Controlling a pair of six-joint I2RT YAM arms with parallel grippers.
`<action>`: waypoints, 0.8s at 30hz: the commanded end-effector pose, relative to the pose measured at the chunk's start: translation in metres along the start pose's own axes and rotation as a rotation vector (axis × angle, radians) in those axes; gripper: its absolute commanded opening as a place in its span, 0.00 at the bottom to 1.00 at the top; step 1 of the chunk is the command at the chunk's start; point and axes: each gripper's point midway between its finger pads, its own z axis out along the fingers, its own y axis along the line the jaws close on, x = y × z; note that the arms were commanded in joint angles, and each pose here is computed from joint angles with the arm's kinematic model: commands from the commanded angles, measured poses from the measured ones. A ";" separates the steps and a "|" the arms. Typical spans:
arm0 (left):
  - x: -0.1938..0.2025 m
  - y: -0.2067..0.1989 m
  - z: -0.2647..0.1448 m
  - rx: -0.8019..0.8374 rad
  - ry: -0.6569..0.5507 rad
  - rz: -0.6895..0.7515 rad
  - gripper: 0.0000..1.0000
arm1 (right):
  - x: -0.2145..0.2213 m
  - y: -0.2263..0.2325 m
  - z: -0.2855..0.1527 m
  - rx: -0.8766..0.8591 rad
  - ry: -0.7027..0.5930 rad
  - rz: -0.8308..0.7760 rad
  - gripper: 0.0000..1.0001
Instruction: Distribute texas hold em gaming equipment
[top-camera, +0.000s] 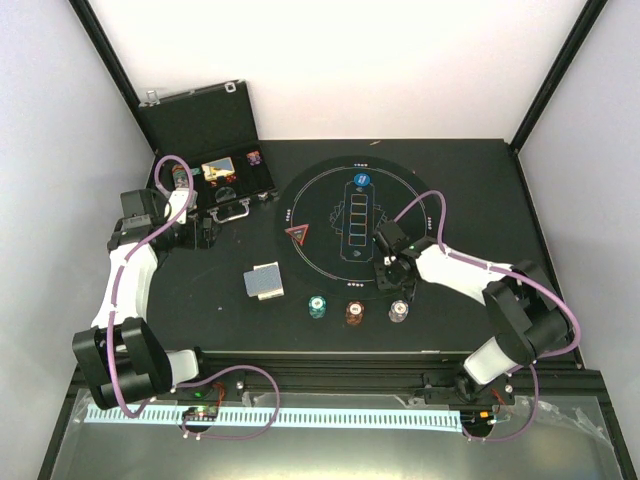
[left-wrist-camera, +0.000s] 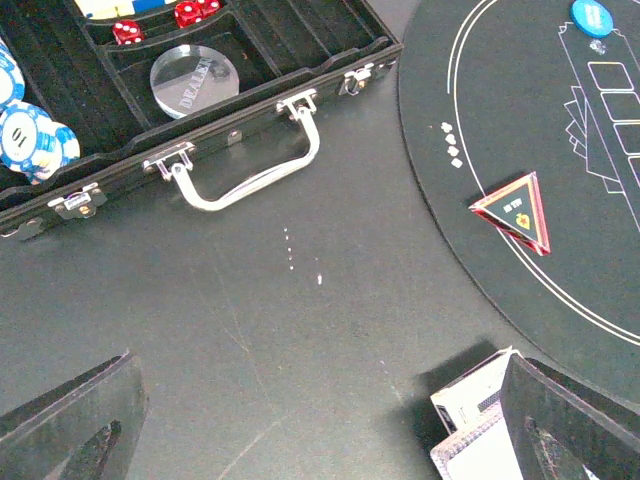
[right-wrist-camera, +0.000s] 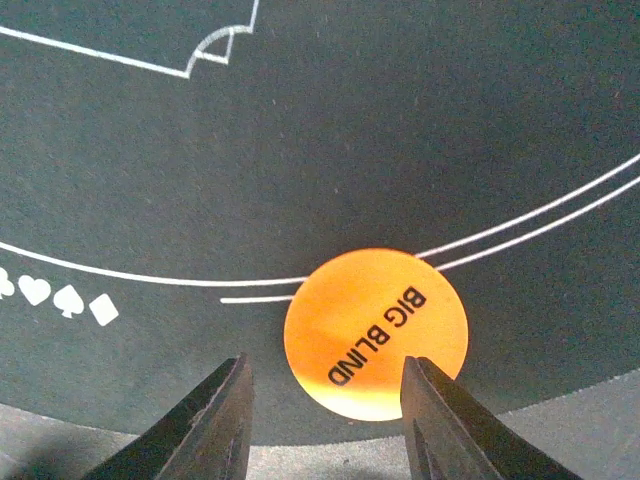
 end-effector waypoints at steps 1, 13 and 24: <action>-0.014 -0.007 -0.011 0.025 -0.038 0.015 0.99 | 0.008 0.003 0.002 -0.024 0.006 0.003 0.43; -0.015 -0.012 -0.013 0.052 -0.036 0.024 0.99 | 0.003 -0.010 0.021 0.084 0.032 -0.012 0.32; -0.015 -0.010 -0.014 0.039 -0.034 0.035 0.99 | -0.020 -0.024 0.021 0.142 0.008 -0.001 0.29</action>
